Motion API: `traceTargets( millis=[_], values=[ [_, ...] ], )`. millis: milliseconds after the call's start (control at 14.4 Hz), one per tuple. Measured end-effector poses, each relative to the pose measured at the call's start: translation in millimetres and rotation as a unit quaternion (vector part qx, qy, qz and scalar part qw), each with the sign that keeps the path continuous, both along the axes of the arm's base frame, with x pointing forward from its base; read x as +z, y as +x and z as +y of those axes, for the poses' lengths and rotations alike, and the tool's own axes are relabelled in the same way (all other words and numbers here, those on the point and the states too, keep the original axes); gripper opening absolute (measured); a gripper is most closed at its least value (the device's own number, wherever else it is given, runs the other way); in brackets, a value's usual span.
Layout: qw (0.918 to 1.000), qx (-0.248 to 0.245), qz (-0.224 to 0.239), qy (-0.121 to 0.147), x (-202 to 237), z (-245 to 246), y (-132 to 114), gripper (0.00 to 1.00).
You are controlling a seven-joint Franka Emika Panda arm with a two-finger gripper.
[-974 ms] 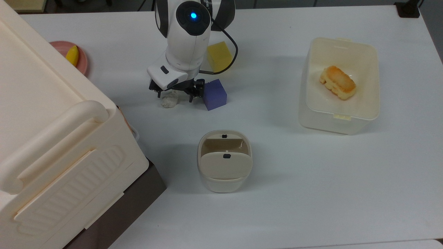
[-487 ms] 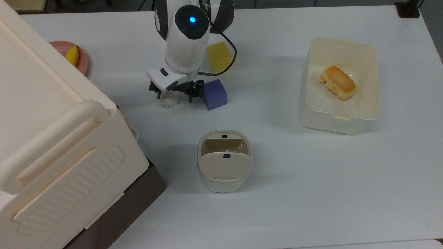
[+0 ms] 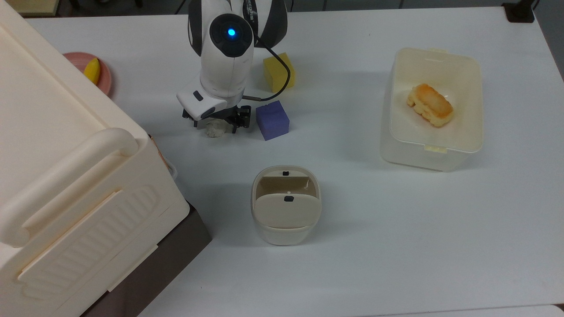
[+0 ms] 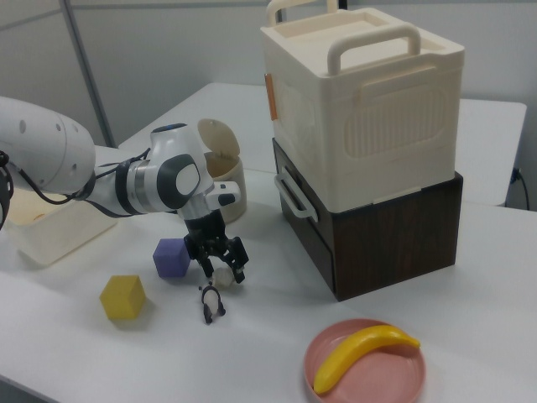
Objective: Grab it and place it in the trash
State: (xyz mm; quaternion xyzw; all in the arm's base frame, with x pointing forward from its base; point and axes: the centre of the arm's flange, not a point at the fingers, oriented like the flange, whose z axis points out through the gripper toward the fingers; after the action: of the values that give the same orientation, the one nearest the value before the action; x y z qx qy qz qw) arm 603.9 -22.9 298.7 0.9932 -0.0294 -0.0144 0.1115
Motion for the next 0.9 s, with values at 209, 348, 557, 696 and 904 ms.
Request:
traceTargets(
  millis=[209, 348, 557, 696, 904],
  values=[
    [1.0, 0.0, -0.002, 0.0, 1.4, 0.2, 1.0, 0.78],
    [1.0, 0.001, -0.003, 0.0, 1.7, 0.2, 1.2, 0.71],
    [1.0, 0.001, -0.003, 0.0, 1.9, 0.3, 1.3, 0.55],
    [1.0, 0.001, -0.003, 0.0, 1.7, 0.2, 1.3, 0.32],
    [1.0, 0.001, -0.004, 0.0, 2.5, 0.3, 1.7, 0.07]
  ],
)
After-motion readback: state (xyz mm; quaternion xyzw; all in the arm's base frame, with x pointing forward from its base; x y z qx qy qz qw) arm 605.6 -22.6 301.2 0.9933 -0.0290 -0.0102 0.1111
